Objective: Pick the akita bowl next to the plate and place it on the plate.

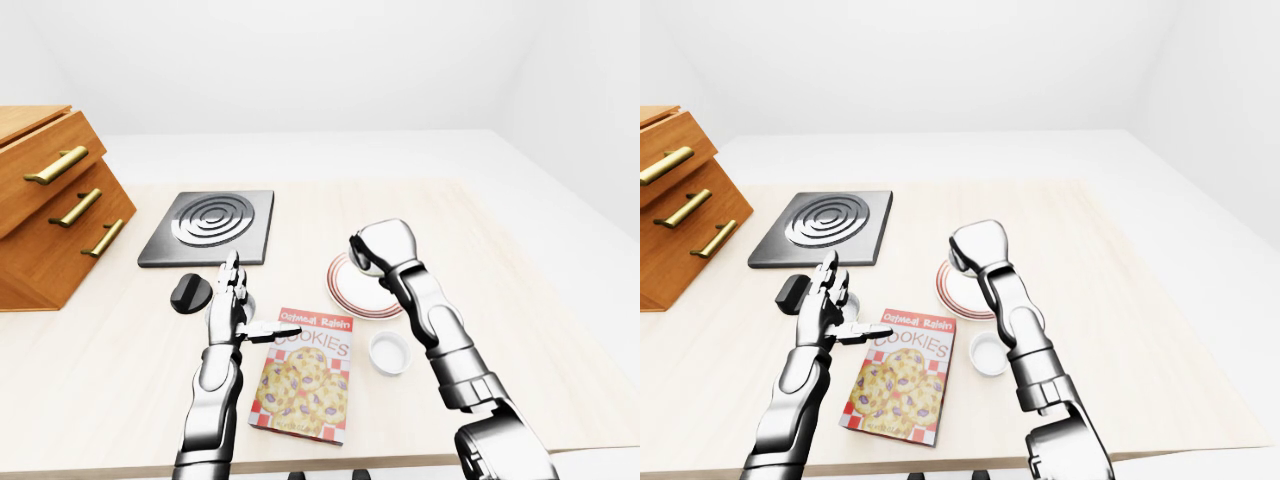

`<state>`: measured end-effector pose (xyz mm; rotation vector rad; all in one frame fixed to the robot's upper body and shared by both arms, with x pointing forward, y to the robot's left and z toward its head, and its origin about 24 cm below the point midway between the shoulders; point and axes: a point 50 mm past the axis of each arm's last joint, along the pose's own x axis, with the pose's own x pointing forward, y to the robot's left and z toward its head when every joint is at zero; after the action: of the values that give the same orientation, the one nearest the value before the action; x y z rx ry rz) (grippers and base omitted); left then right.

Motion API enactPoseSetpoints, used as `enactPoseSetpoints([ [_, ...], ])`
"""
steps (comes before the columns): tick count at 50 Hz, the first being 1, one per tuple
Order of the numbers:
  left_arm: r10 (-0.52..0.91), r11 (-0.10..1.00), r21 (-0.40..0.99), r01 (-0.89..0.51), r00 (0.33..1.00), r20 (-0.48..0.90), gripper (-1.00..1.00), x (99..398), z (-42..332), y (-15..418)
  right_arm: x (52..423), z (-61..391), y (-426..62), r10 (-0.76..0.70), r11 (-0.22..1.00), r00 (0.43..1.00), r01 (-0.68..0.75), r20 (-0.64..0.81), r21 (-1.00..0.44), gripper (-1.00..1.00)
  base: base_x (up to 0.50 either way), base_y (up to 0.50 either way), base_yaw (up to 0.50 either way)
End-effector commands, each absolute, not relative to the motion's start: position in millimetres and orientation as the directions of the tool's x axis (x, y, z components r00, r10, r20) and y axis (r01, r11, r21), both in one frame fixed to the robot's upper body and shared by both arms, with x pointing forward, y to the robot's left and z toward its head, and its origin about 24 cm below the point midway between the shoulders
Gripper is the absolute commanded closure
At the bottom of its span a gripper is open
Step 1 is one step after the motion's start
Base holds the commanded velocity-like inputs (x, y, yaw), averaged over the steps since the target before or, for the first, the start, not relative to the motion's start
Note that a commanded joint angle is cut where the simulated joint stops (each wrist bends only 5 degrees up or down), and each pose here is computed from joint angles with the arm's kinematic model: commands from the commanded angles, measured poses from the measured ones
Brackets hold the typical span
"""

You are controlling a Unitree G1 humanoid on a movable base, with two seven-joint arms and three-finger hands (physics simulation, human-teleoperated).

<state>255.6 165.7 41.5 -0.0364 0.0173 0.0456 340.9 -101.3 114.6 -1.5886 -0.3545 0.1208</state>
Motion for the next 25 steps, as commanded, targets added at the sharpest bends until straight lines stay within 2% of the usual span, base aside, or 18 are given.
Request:
enactPoseSetpoints([
  [1,0.046,0.998,-0.037,-0.047,0.999,-0.019,-1.00,256,41,166,339,111,-104,0.290,0.004,0.941,0.182,0.175,-0.983,1.00,0.00,0.00,0.00],
  [25,0.046,0.998,-0.037,-0.046,0.999,-0.019,-1.00,255,41,166,341,94,-104,0.285,0.011,0.951,0.119,0.117,-0.993,1.00,0.00,0.00,0.00],
])
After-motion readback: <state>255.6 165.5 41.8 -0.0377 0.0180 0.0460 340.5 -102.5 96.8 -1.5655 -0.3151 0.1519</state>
